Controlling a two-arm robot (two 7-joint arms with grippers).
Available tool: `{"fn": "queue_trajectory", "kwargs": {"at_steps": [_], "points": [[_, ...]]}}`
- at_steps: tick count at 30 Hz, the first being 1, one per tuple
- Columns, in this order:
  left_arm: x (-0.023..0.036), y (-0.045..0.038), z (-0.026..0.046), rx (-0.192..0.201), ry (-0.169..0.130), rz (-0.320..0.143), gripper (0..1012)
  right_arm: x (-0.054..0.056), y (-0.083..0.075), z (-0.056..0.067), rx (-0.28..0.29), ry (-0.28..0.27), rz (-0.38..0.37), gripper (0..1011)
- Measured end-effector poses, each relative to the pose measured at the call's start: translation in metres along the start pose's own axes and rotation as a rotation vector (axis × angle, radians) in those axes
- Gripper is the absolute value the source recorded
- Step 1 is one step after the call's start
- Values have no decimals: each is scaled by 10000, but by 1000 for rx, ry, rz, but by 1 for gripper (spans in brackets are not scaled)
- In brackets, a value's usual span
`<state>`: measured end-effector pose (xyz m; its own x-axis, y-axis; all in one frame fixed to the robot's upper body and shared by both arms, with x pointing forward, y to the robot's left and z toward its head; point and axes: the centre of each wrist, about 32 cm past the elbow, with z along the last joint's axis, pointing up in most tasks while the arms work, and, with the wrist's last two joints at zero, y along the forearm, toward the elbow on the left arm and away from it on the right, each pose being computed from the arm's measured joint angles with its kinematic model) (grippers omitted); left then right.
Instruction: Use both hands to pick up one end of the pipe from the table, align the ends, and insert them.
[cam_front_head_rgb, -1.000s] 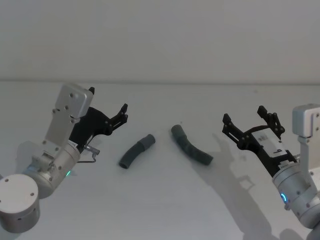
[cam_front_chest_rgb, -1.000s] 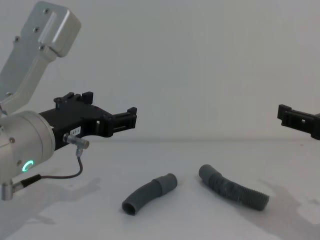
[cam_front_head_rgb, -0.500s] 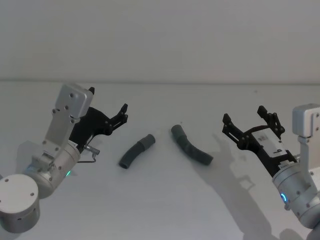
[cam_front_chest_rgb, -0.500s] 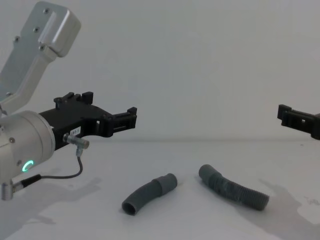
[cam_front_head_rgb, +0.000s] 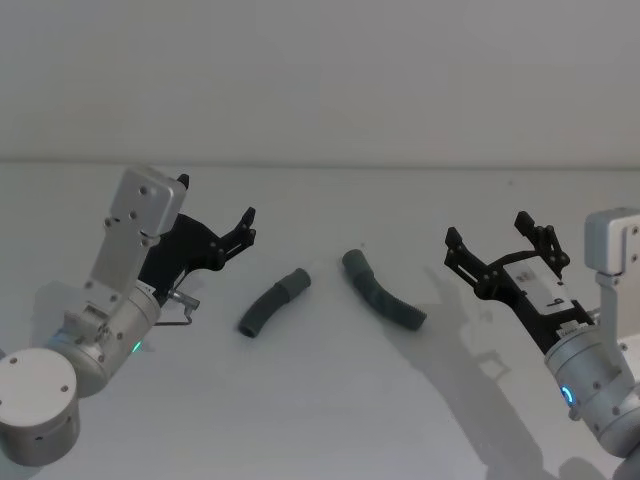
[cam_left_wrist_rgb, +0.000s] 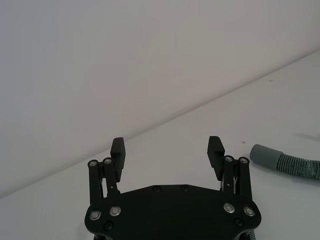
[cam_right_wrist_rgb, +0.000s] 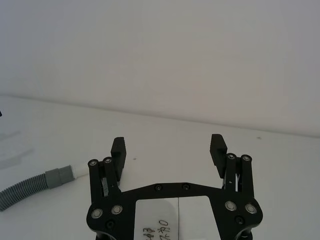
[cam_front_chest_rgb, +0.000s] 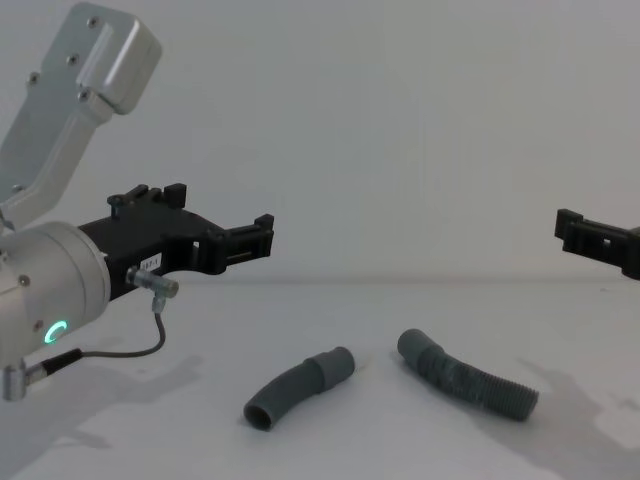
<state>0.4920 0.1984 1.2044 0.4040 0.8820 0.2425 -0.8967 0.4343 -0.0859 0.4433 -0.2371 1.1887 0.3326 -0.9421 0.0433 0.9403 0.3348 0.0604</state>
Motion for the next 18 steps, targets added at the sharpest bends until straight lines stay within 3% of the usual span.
{"fn": "queue_trajectory", "kwargs": {"at_steps": [9,18], "points": [[-1,-2,-1,0,1,-1,1001,0,1,0,0,0,0,1002],[-35,-87,4,12,1,-39,1001,54,35,2,-20,-4,40,1002]]}}
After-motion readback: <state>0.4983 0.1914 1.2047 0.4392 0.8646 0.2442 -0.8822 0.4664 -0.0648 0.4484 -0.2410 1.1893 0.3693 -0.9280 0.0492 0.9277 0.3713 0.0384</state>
